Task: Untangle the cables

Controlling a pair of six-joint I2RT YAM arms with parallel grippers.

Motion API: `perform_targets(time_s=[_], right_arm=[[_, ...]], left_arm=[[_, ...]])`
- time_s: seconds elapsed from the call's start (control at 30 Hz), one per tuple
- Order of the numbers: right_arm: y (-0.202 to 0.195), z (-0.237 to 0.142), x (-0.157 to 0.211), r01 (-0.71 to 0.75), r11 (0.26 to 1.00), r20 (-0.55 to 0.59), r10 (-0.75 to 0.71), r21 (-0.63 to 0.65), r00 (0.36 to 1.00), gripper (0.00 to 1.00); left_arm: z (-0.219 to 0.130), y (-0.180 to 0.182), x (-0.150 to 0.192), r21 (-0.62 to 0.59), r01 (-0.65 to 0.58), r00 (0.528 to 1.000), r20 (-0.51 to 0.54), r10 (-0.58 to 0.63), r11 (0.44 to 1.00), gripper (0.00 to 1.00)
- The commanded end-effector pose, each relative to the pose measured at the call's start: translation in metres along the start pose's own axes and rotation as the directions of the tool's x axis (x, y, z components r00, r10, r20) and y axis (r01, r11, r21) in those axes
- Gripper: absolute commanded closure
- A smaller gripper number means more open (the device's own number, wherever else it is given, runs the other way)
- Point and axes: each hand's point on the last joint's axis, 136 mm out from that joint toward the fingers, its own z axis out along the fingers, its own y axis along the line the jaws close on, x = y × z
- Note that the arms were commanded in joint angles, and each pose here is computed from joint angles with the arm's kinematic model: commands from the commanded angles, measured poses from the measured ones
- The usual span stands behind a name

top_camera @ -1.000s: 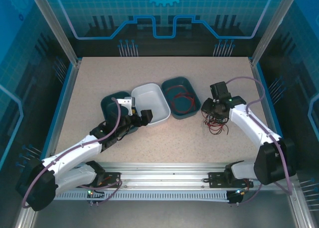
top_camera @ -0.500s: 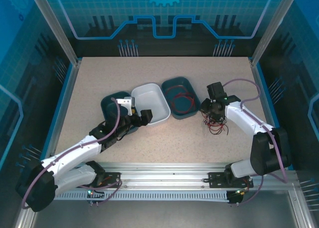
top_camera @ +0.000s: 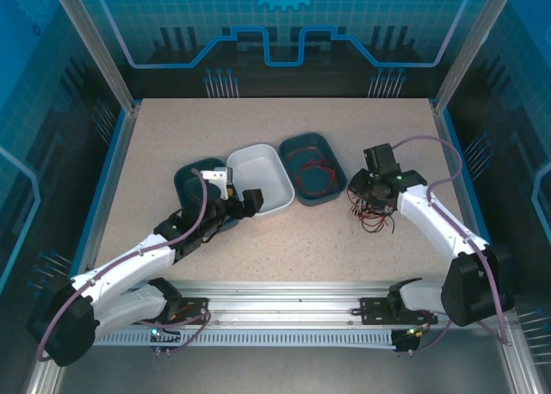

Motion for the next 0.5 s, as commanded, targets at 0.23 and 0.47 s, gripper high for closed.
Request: perform_targets(time_s=[0.23,0.47], right_arm=[[-0.015,0.023,0.017,-0.016,0.999,-0.033,0.017,0.052,0.999,0.59],[-0.01,0.034,0.006,-0.052,0.997,0.005,0.051,0.051,0.999,0.53]], left_arm=[[-0.001,-0.006,-0.008,0.028,0.0,1.0,0.022,0.0,1.0,0.01],[-0.004,-0.005,-0.008,0.024,-0.003,1.0,0.026,0.002,1.0,0.01]])
